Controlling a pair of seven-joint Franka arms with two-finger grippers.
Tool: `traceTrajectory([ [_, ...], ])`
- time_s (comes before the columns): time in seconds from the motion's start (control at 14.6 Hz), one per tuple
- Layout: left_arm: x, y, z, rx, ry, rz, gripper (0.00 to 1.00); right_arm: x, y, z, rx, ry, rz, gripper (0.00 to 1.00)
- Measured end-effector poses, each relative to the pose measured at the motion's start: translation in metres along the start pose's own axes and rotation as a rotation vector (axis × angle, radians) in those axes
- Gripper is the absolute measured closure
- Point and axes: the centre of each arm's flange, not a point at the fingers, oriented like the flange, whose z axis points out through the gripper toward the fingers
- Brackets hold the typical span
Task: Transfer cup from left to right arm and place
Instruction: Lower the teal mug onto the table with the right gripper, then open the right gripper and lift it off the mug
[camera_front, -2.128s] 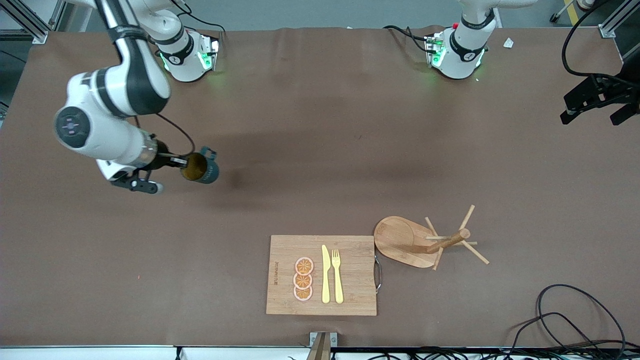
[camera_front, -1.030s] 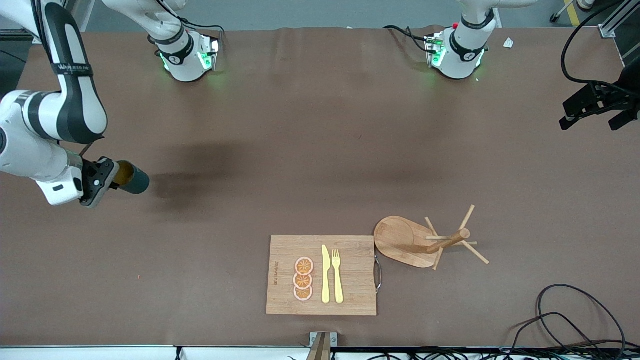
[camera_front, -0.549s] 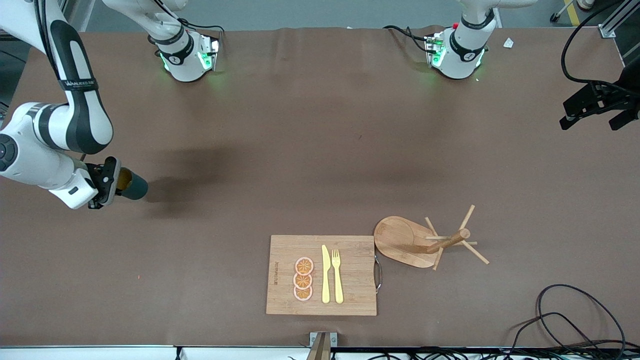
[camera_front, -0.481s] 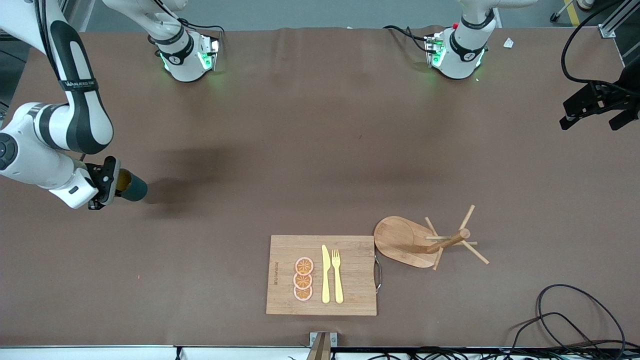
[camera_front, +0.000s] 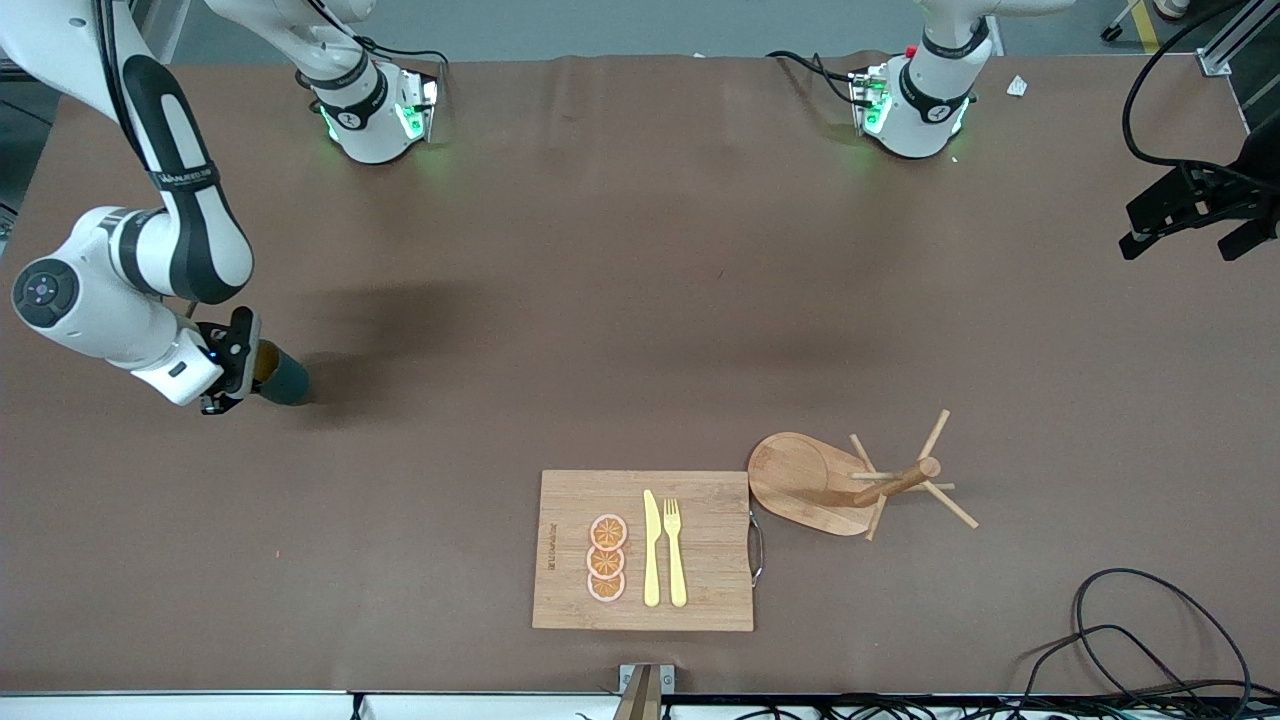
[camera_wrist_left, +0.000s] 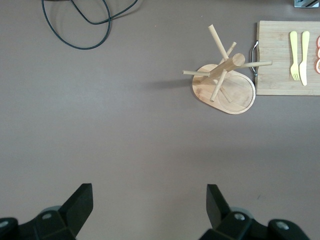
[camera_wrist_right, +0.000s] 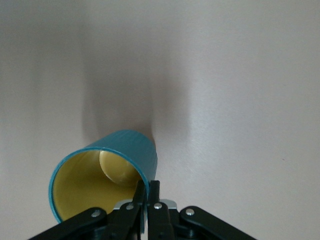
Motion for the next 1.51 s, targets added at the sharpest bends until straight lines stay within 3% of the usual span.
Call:
traceTrajectory([
  [0.27, 0.0, 0.0, 0.0, 0.0, 0.0, 0.0, 0.0, 0.002, -0.005, 0.009, -0.02, -0.004, -0.002, 0.96],
  [0.34, 0.0, 0.0, 0.0, 0.0, 0.0, 0.0, 0.0, 0.002, -0.006, 0.009, -0.026, -0.005, -0.002, 0.91],
  [0.48, 0.0, 0.0, 0.0, 0.0, 0.0, 0.0, 0.0, 0.002, -0.006, 0.009, -0.027, -0.005, -0.003, 0.76],
  [0.76, 0.0, 0.0, 0.0, 0.0, 0.0, 0.0, 0.0, 0.003, -0.008, 0.008, 0.005, 0.006, 0.007, 0.32],
  [0.96, 0.0, 0.0, 0.0, 0.0, 0.0, 0.0, 0.0, 0.003, -0.007, -0.014, 0.057, 0.033, 0.113, 0.05],
  [1.03, 0.0, 0.0, 0.0, 0.0, 0.0, 0.0, 0.0, 0.003, -0.006, -0.029, 0.068, 0.038, 0.176, 0.0],
  [1.51, 0.0, 0.0, -0.001, -0.001, 0.005, 0.0, 0.0, 0.007, -0.013, -0.127, 0.094, 0.04, 0.721, 0.0],
])
